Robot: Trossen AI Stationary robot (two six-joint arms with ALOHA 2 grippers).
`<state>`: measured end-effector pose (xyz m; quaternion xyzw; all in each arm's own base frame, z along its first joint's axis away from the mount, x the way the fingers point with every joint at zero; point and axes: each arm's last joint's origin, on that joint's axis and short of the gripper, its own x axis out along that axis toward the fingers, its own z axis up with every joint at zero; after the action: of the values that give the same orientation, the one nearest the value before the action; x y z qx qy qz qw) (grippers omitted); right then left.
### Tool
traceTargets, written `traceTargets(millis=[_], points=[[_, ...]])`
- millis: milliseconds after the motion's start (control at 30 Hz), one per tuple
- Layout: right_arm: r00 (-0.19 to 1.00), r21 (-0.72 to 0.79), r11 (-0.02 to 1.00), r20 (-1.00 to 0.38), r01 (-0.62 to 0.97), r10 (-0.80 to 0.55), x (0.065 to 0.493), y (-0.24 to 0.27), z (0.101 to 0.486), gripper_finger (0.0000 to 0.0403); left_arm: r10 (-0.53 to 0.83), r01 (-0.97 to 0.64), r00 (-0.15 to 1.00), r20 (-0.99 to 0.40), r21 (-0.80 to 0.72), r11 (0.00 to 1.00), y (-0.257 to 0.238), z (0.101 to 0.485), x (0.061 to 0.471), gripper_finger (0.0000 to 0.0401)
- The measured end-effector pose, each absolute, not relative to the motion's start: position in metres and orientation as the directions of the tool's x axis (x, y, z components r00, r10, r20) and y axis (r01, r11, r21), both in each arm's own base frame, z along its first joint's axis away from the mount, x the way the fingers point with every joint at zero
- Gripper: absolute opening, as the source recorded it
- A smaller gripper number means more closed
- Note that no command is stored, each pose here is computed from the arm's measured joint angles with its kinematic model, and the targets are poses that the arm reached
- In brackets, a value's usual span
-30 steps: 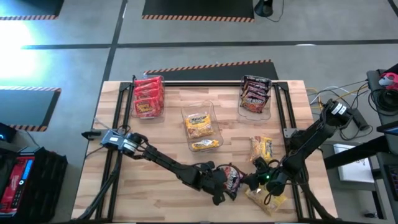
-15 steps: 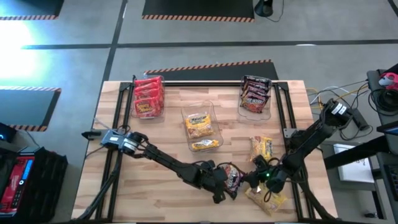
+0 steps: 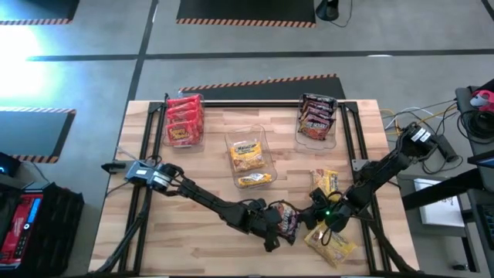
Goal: Sort Maruchan noodles
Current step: Put the black noodle pack into the top right transparent bin
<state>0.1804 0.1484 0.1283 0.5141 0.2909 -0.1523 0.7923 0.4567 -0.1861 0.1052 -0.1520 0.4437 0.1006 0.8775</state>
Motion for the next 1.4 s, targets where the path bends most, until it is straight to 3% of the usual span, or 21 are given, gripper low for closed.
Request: traceTargets(millis=[467,667,1200,1400], points=[[0.828,0.759,0.435,-0.559,0.484,0.055,0.188,0.150,0.137,0.0203,0.057,-0.320,0.583,-0.810,-0.164,0.933,-0.185,0.104,0.456,0.0168],[0.886,0.827,0.416,-0.453,0.379,0.093,0.197,0.157,0.152,0.0203,0.049,-0.311,0.584,-0.810,-0.167,0.936,-0.184,0.104,0.457,0.0168],[0.870,0.810,0.426,-0.483,0.403,0.098,0.197,0.155,0.150,0.0203,0.061,-0.336,0.600,-0.797,-0.183,0.924,-0.183,0.104,0.459,0.0168],[0.855,0.814,0.433,-0.493,0.387,0.164,0.199,0.159,0.153,0.0203,0.067,-0.336,0.602,-0.796,-0.176,0.925,-0.182,0.103,0.459,0.0160]])
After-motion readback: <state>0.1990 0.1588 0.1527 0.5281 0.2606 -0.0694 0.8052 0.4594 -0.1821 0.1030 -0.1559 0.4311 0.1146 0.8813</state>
